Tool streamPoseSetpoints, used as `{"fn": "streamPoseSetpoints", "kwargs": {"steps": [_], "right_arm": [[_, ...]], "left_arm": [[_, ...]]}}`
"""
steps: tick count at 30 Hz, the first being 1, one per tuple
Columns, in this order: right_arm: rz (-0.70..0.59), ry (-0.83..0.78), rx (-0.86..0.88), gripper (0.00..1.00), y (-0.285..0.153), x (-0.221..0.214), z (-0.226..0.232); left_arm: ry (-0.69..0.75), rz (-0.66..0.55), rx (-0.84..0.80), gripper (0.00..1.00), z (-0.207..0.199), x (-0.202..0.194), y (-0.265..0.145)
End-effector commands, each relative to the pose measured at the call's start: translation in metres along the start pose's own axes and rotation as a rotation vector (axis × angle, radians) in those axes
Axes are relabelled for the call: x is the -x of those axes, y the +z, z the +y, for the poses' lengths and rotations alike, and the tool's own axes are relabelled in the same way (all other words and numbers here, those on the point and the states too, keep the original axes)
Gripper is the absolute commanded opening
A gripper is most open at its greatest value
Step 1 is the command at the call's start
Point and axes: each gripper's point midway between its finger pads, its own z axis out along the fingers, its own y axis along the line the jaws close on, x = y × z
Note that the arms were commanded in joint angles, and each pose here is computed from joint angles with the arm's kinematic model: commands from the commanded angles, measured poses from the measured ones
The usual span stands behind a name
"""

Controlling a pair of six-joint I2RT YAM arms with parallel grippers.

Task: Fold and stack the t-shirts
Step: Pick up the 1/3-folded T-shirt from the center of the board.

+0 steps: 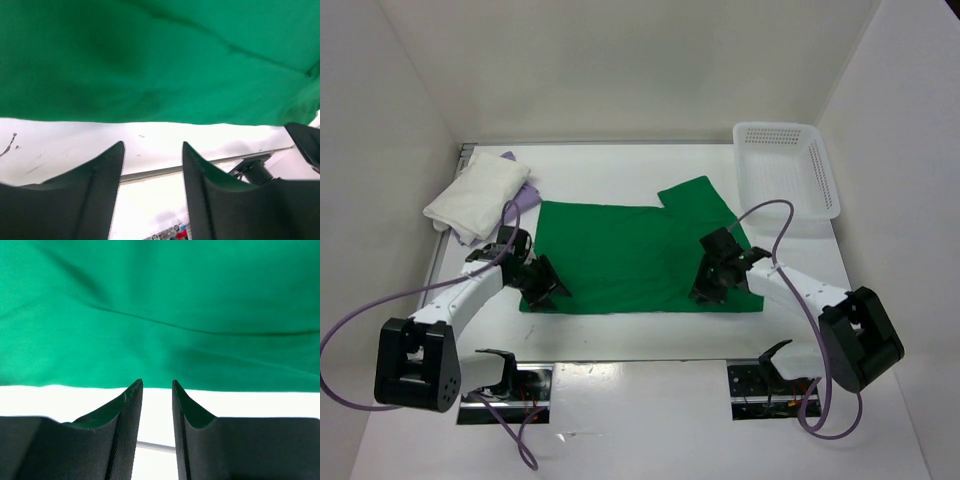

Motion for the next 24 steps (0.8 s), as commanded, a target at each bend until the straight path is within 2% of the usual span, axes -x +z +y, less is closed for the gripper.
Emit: {"fn": "streamPoseSetpoints", "kwargs": {"steps": [1,3,4,5,6,8,9,11,12,15,17,19,21,22,24], "right_arm": [[-0.114,-0.080,0.069,0.36,-0.032,0.047,0.044],[-0.183,-0.115,0.134,0.36,-0.042,0.081,0.072],[-0.174,-0.133,0.122,0.28,-0.032,0.088,0.078],[-0.191,-0.152,0.125,0.24,-0.030,0.101,0.084],[-0.251,-0.169,0.162,0.20,-0.039,0.122,0.105],[-0.277,-0.206,0.167,0.10,-0.027,0.138,0.118],[-0.332,-0.196,0.197,0.08,-0.035,0.163,0.130],[-0.333,-0.196,0.172,0.07,-0.019,0.182,0.130],[-0.375,-0.198,0.184,0.05,-0.027,0.205,0.137],[-0.405,-0.213,0.194,0.05,-0.023,0.234,0.146],[-0.409,-0.215,0.197,0.05,-0.020,0.245,0.148],[-0.423,-0.207,0.190,0.07,-0.010,0.263,0.147],[-0.421,-0.202,0.193,0.07,-0.005,0.275,0.152],[-0.393,-0.208,0.170,0.09,0.012,0.274,0.148],[-0.432,-0.211,0.145,0.10,0.015,0.289,0.151]], "left_arm": [[0.114,-0.146,-0.063,0.54,-0.042,0.044,-0.030],[0.180,-0.288,-0.137,0.48,-0.078,0.087,-0.040],[0.193,-0.363,-0.170,0.45,-0.098,0.108,-0.051],[0.206,-0.437,-0.222,0.42,-0.115,0.132,-0.059],[0.199,-0.432,-0.207,0.41,-0.118,0.146,-0.046],[0.210,-0.538,-0.218,0.35,-0.140,0.183,-0.053],[0.199,-0.537,-0.167,0.32,-0.130,0.201,-0.033],[0.181,-0.573,-0.086,0.29,-0.119,0.231,-0.021],[0.203,-0.581,-0.052,0.28,-0.120,0.250,-0.010],[0.167,-0.612,0.053,0.29,-0.095,0.279,0.002],[0.127,-0.651,0.047,0.35,-0.084,0.299,0.001],[0.089,-0.633,0.060,0.43,-0.072,0.313,0.014],[0.080,-0.618,0.061,0.47,-0.070,0.327,0.028],[0.079,-0.614,0.064,0.49,-0.070,0.331,0.033],[0.081,-0.605,0.090,0.53,-0.063,0.338,0.046]]}}
